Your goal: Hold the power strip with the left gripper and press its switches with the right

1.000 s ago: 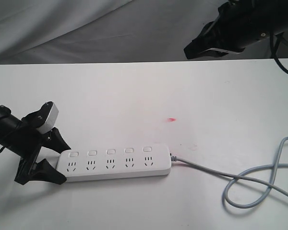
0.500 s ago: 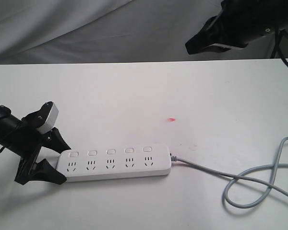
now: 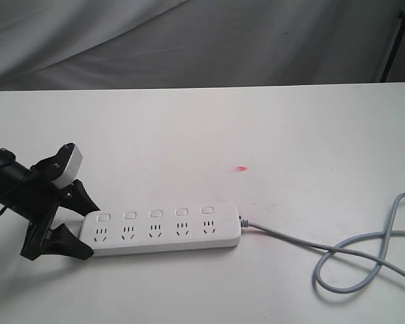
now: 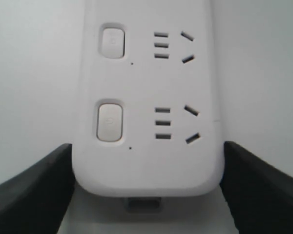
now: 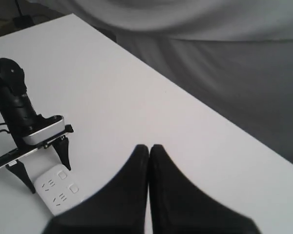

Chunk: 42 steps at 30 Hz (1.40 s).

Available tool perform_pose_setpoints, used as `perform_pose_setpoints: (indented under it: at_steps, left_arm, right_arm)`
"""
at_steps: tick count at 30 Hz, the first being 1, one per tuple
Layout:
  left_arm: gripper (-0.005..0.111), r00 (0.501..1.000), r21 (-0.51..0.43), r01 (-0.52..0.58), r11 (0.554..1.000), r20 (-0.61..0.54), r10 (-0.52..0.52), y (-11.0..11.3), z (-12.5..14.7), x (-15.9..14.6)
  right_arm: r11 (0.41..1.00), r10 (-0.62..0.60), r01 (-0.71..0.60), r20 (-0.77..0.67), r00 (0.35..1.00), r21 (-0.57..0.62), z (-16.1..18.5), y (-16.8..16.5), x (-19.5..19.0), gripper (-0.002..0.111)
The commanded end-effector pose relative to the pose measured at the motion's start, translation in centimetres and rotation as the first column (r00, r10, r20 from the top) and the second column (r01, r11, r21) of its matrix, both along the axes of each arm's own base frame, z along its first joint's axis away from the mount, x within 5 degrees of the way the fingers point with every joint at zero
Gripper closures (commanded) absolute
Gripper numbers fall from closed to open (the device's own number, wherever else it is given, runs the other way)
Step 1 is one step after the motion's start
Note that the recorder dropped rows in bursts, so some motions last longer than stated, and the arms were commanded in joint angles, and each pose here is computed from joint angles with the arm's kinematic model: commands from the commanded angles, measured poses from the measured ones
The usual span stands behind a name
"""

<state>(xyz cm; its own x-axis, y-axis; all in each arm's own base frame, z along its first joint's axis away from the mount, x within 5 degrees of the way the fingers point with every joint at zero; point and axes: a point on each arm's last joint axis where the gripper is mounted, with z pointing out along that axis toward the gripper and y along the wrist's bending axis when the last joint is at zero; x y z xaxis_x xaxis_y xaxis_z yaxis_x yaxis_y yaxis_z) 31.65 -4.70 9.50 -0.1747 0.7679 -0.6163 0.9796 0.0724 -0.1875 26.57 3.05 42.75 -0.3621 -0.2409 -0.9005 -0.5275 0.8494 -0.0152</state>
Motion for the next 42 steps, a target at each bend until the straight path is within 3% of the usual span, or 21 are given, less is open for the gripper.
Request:
perform_pose_setpoints:
  at_steps: [1,7,11,17,24,34,42]
  left_arm:
    - [0.103,1.000,0.015,0.007,1.000,0.001,-0.007,0.0,-0.2,0.0]
    - [0.103,1.000,0.015,0.007,1.000,0.001,-0.007,0.0,-0.2,0.0]
    - [0.103,1.000,0.015,0.007,1.000,0.001,-0.007,0.0,-0.2,0.0]
    - [0.103,1.000,0.015,0.007,1.000,0.001,-0.007,0.0,-0.2,0.0]
    - [0.103,1.000,0.015,0.007,1.000,0.001,-0.007,0.0,-0.2,0.0]
    - [0.103,1.000,0.015,0.007,1.000,0.001,-0.007,0.0,-0.2,0.0]
    - [0.103,1.000,0.015,0.007,1.000,0.001,-0.007,0.0,-0.2,0.0]
  right_arm:
    - [1.000,-0.011,0.010,0.105,0.994,0.010,2.6,0.1,-3.2,0.108]
    - [1.000,-0.012,0.012,0.225,0.974,0.002,5.1,0.3,-7.3,0.108]
    - [0.992,-0.100,0.120,0.397,0.912,-0.025,7.2,-0.4,-9.6,0.108]
    - [0.963,-0.162,0.241,0.458,0.874,-0.118,7.3,-1.3,-12.6,0.108]
    - [0.893,-0.427,0.441,0.463,0.777,0.083,2.0,-2.9,-14.9,0.108]
    - [0.865,-0.467,0.494,0.490,0.736,0.082,-9.0,-3.3,-18.2,0.108]
    - [0.864,-0.478,0.488,0.497,0.724,0.120,-12.5,-3.1,-20.7,0.108]
